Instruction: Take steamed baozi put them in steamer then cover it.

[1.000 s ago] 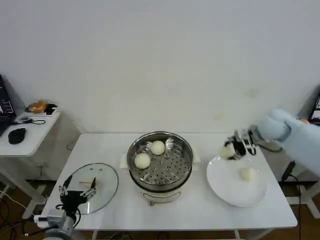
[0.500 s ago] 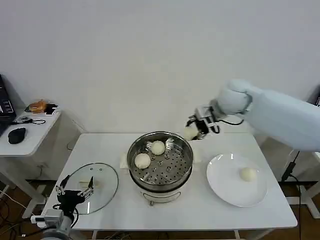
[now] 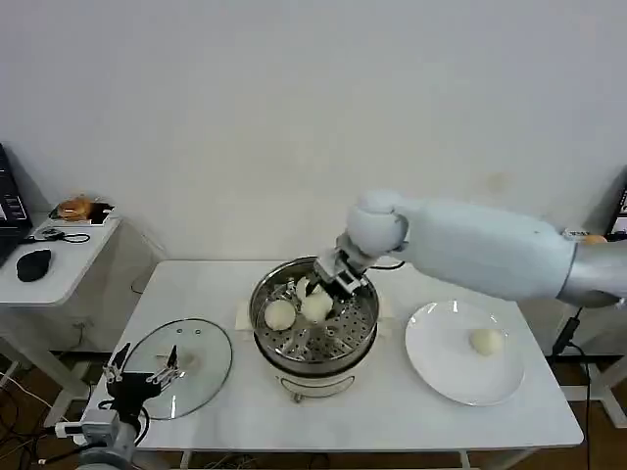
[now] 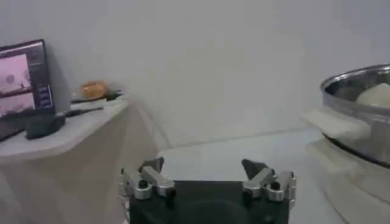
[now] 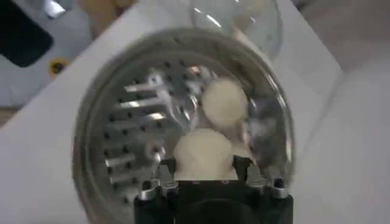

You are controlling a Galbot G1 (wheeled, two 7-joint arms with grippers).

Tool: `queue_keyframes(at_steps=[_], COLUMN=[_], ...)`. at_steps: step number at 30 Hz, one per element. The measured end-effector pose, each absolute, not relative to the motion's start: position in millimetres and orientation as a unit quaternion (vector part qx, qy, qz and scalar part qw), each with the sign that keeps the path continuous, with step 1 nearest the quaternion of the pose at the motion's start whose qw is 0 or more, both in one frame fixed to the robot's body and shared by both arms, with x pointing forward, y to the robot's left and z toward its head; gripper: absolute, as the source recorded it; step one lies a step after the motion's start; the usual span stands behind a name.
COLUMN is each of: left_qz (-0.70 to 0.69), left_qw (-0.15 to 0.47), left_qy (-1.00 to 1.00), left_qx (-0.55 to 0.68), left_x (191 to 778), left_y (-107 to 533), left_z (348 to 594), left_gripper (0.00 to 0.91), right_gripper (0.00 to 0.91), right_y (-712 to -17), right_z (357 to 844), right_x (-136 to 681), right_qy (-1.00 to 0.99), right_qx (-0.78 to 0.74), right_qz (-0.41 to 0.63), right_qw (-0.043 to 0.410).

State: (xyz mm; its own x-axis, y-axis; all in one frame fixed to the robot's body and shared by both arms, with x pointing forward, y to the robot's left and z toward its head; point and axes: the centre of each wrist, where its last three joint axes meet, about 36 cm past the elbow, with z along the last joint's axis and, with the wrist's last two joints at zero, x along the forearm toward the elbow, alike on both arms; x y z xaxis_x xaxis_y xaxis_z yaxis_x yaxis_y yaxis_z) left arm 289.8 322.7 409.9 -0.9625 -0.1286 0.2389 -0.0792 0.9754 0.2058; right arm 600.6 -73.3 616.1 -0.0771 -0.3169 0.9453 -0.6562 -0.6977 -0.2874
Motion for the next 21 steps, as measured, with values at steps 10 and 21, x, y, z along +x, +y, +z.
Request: queue_keyframes(at_steps=[10, 21], left_qz=[-0.098, -0.098], left_qw=[0.128, 0.129], left_qy=[-0.985, -0.985], left_qx=[0.054, 0.053], left_x=[292, 292], left_y=[325, 325], left_z=[408, 406], left_gripper=[0.907, 0.907], right_gripper=[0.645, 0.907], right_y=[-61, -65], right_z=[595, 590], right_x=[592, 591], right_qy=[-0.317, -0.304], right_qx=[0.692, 0.703], right_qz=[0.638, 0.635], right_qw=[0.113, 0.098])
